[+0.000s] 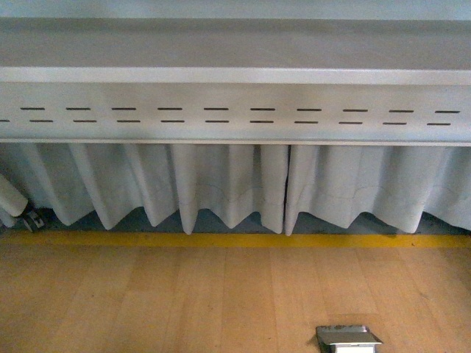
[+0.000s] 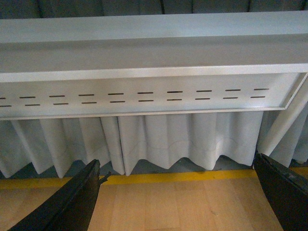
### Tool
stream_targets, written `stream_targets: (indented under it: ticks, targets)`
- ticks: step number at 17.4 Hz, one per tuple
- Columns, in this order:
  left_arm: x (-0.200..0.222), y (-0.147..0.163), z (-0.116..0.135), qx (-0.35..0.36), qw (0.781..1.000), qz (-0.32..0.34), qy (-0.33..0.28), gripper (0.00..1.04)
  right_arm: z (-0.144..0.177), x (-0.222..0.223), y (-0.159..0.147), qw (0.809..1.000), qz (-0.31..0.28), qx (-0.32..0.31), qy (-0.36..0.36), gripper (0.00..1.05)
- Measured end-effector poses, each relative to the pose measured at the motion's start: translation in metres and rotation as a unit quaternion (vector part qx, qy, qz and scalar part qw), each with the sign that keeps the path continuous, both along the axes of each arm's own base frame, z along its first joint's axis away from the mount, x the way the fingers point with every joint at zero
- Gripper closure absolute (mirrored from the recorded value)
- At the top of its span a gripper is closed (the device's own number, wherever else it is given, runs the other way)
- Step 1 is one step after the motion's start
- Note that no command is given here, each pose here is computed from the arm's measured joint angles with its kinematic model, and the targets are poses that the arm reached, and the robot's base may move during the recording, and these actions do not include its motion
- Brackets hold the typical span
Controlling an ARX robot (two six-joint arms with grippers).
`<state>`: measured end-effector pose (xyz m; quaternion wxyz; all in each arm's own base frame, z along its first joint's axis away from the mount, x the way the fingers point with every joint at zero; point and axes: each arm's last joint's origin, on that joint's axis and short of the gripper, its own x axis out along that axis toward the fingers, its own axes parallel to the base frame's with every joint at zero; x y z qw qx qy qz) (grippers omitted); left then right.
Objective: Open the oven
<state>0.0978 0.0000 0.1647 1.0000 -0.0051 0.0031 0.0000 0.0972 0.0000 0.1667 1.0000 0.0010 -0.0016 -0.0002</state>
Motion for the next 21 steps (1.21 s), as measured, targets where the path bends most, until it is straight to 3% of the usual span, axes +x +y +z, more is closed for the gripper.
stream_targets:
  ticks: [21]
  targets:
    - [0.0, 0.0, 0.0001, 0.0, 1.0, 0.0, -0.001, 0.07, 0.0, 0.0, 0.0, 1.0, 0.0, -0.001, 0.0, 0.06]
